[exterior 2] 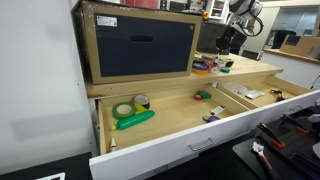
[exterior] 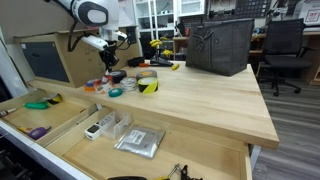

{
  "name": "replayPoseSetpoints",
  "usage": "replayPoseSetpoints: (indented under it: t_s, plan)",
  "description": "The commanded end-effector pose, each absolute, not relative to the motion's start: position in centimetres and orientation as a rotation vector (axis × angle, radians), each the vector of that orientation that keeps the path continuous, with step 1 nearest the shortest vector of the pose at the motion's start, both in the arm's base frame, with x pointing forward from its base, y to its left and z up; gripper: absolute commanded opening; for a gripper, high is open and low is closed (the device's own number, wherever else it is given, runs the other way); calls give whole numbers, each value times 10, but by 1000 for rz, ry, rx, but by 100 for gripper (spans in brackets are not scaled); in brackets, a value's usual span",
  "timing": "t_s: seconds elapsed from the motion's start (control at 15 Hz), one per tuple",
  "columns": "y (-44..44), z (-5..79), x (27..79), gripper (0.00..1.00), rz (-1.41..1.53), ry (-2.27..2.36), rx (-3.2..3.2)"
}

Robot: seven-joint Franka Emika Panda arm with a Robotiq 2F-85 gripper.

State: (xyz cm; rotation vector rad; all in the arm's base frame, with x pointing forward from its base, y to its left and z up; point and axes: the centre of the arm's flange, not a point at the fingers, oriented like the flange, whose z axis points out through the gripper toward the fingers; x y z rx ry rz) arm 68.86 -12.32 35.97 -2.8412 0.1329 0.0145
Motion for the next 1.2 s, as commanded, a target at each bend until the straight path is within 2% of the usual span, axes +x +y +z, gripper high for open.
replayPoseSetpoints:
  t_s: [0.0,0.6,1.13]
  plan:
    - [-124,392,682,4,-39,166,-2840]
    - [-113,406,689,4,-102,115,-3003]
    - [-49,393,712,4,-189,9,-3205]
